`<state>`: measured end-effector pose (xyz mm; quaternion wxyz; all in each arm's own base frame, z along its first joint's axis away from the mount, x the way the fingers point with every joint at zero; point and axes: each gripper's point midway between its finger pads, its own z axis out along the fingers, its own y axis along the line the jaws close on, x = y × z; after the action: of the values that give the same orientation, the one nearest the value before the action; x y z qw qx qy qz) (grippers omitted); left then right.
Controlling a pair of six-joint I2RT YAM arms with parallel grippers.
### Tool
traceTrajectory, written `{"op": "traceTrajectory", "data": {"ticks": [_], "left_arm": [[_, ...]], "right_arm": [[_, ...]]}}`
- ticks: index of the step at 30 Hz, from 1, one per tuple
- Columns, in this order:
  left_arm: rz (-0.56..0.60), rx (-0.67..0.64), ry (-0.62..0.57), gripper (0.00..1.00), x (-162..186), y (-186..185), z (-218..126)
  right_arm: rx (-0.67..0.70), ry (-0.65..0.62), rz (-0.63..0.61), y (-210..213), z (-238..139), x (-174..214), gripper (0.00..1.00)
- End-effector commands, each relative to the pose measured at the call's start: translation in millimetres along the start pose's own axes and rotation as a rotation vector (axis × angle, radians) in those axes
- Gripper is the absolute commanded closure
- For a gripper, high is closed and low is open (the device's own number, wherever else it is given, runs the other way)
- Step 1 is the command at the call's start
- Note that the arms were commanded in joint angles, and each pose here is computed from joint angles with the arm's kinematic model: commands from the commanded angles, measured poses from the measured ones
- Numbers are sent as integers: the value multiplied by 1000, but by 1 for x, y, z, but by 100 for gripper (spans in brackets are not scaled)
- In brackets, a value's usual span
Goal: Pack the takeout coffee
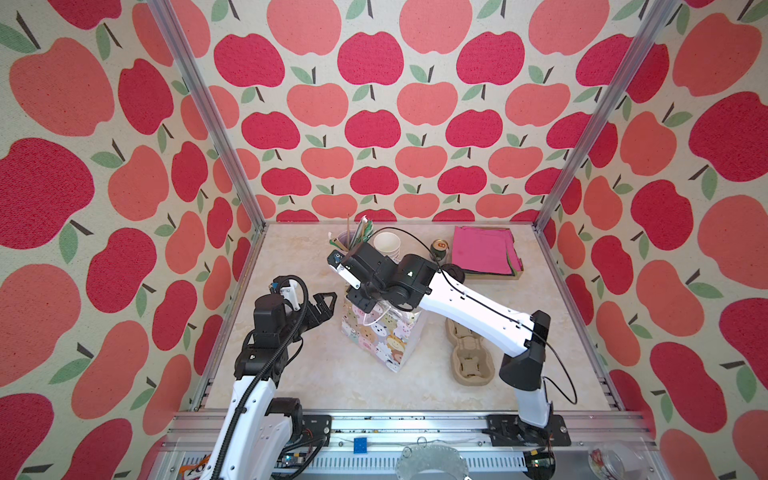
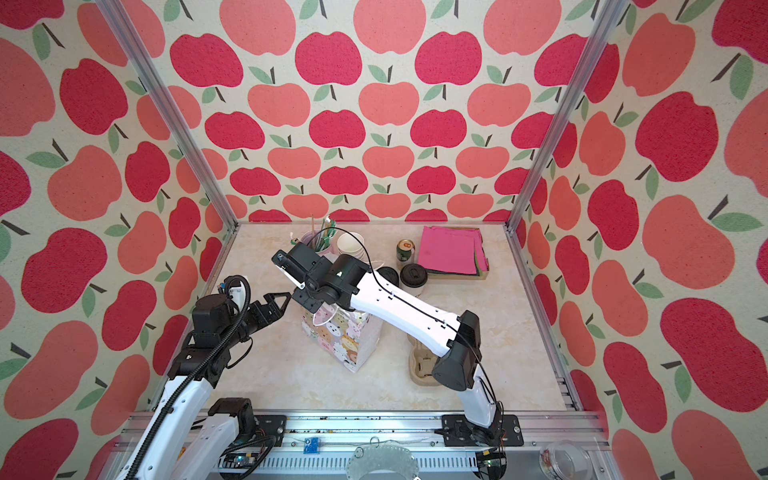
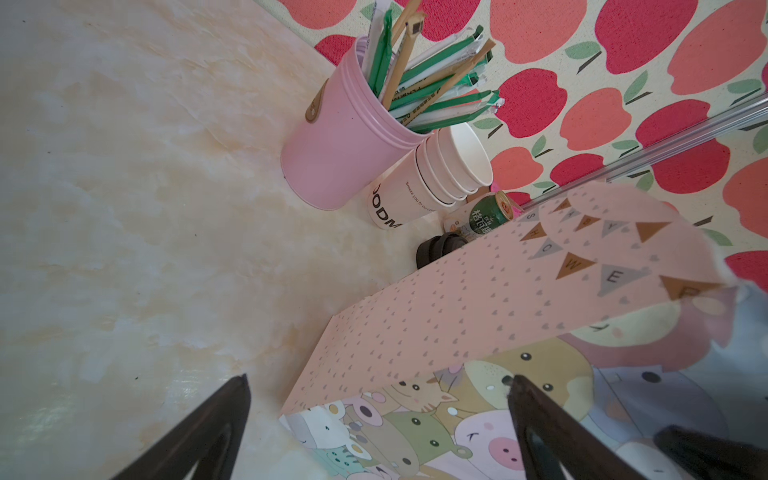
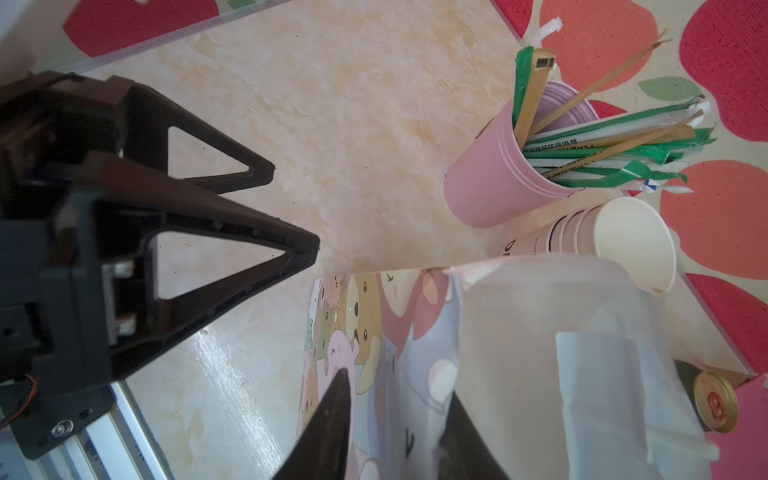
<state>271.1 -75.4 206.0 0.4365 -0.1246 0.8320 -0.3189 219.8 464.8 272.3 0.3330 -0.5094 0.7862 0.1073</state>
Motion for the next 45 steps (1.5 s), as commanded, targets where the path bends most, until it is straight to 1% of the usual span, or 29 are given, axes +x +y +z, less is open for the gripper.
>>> {"op": "traceTrajectory", "data": {"ticks": [1,5,7,10,13,15,17,18,20,21,23,26,30,32,36,38,39,41,45], "left_arm": [[73,34,-24,1,-17,-17,-11],[119,30,-36,1,-30,-25,-20],[147,31,-52,1,-37,-31,-26],[182,38,-77,1,-47,-39,-34],[221,73,-76,1,-53,-51,-37],[237,93,-62,0,-55,-58,-38],[256,119,-43,1,-57,-66,-38],[265,137,-34,3,-58,-70,-39],[287,171,-15,5,-59,-80,-40],[298,188,-4,5,-60,-84,-41],[323,206,24,8,-61,-91,-42],[348,182,96,13,-60,-91,-41],[373,169,160,20,-59,-93,-33],[374,175,186,24,-57,-93,-27],[389,176,266,29,-46,-95,-11],[414,153,303,31,-40,-93,-4],[437,150,312,34,-36,-96,-4],[453,127,358,37,-29,-92,8],[475,93,376,45,-25,-87,18]], "right_arm": [[-89,-38,21,15,-4,-12,58],[-158,-94,28,23,-21,-24,45],[-214,-137,13,42,-37,-33,39],[-262,-214,21,46,-59,-45,30],[-288,-305,26,46,-80,-55,23],[-285,-363,28,42,-94,-59,18],[-257,-396,26,35,-104,-59,15],[-226,-410,28,27,-109,-58,13],[-167,-425,32,13,-115,-53,12],[-117,-423,54,-5,-115,-48,11],[-47,-408,100,-32,-116,-35,11],[56,-373,192,-70,-118,-10,11],[216,-258,315,-116,-112,40,10],[265,-187,397,-134,-108,69,10],[293,-73,592,-158,-99,132,10],[303,-38,655,-164,-96,156,10],[310,-18,683,-166,-95,169,10],[316,22,725,-168,-92,189,10],[308,107,784,-165,-80,220,12]]}}
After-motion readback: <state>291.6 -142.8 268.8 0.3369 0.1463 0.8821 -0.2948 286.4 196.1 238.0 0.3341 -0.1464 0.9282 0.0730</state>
